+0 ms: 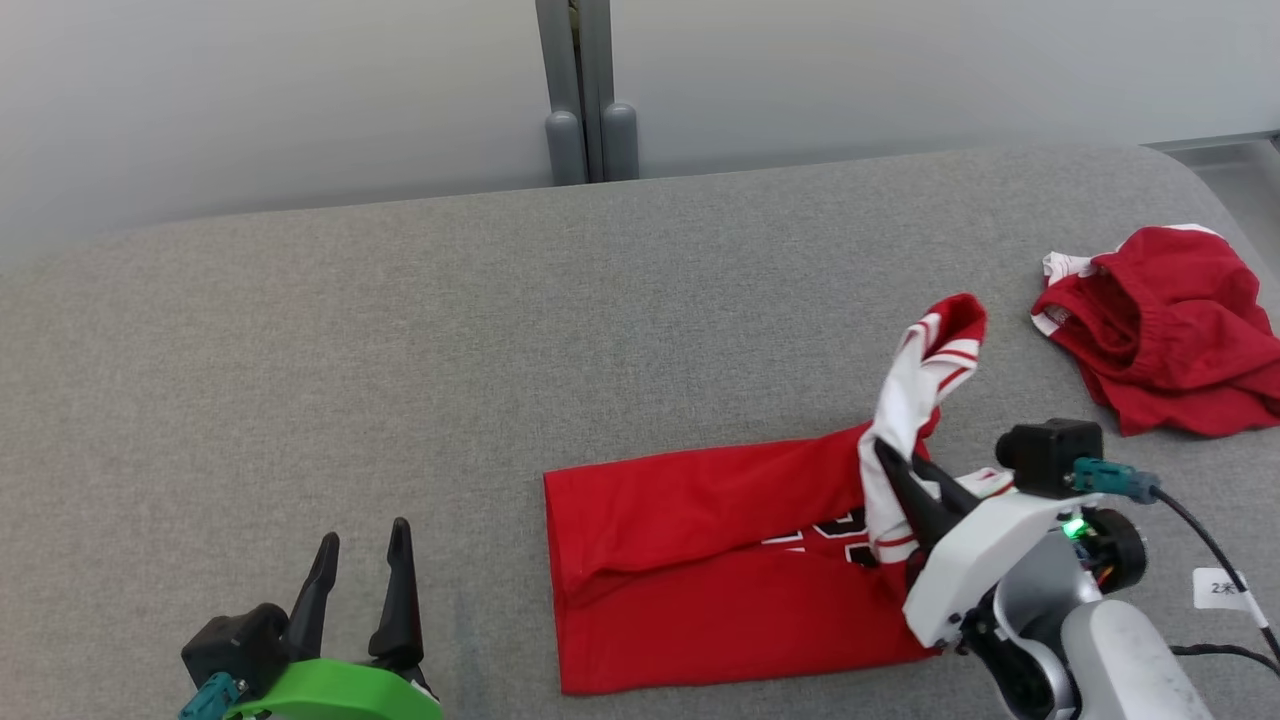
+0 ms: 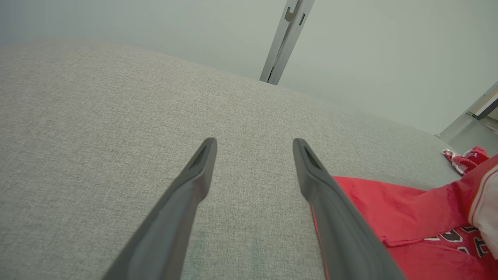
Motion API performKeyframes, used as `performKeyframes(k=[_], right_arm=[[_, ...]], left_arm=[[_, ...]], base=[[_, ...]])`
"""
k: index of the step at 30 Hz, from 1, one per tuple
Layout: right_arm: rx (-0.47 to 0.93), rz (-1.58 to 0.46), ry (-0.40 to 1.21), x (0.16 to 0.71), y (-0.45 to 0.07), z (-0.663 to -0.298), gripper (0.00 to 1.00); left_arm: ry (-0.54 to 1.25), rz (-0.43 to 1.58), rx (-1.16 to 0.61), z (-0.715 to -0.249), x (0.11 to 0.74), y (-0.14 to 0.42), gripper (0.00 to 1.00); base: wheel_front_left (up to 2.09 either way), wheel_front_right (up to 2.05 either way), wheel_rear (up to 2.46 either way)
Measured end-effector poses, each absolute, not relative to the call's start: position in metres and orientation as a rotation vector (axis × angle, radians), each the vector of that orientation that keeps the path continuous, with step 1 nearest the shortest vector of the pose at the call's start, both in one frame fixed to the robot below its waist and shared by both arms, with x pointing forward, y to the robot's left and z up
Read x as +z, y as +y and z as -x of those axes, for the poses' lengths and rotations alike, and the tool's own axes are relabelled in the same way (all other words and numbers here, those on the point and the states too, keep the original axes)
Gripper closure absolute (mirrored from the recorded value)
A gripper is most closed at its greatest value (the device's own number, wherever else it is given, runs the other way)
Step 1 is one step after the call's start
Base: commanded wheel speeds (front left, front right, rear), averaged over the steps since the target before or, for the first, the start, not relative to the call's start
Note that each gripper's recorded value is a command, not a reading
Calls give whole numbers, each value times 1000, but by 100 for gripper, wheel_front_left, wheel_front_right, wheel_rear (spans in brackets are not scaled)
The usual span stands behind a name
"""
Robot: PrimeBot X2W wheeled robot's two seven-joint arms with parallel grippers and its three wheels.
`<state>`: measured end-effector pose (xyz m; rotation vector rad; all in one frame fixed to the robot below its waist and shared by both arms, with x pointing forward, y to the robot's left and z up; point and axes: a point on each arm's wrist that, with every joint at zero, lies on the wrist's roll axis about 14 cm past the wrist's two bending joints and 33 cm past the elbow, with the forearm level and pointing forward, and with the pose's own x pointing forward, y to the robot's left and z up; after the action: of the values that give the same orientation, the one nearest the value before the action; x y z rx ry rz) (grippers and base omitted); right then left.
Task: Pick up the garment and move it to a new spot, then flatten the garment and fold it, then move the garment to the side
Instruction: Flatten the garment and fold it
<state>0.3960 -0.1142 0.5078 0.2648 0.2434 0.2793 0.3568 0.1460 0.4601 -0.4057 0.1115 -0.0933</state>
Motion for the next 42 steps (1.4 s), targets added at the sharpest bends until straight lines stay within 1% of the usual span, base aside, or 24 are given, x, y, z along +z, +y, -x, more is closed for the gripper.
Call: performKeyframes(k=[6,12,19,25,26,27,28,32,36,40,42], right_arm=[[485,-404,292,499,-42,-379,100],[653,-463,349,492,17,-370,100],[732,-469,430,475,50,-373,100],[775,-416,480,461,67,-375,99],[781,-412,489,459,69,-374,76],[788,-409,493,458,72,-374,64],[801,-406,493,459,76,-373,0],[843,-416,458,472,87,-369,0],[853,-409,390,488,88,-373,0],[833,-428,310,506,83,-380,0],[801,-404,241,516,73,-390,0]], left_arm=[[103,411,-82,-354,462,150,0],[93,410,-71,-354,463,154,0],[92,415,-41,-349,462,162,0],[98,419,-15,-342,458,168,0],[98,419,-10,-341,458,169,0],[98,420,-8,-341,458,169,0],[98,420,-5,-340,457,170,0],[90,420,-7,-339,459,170,0],[88,420,-37,-339,461,161,0],[83,418,-71,-340,464,150,0],[82,417,-90,-340,466,144,0]], base=[[0,0,0],[0,0,0],[0,0,0],[0,0,0],[0,0,0],[0,0,0],[0,0,0],[0,0,0],[0,0,0],[0,0,0],[0,0,0]])
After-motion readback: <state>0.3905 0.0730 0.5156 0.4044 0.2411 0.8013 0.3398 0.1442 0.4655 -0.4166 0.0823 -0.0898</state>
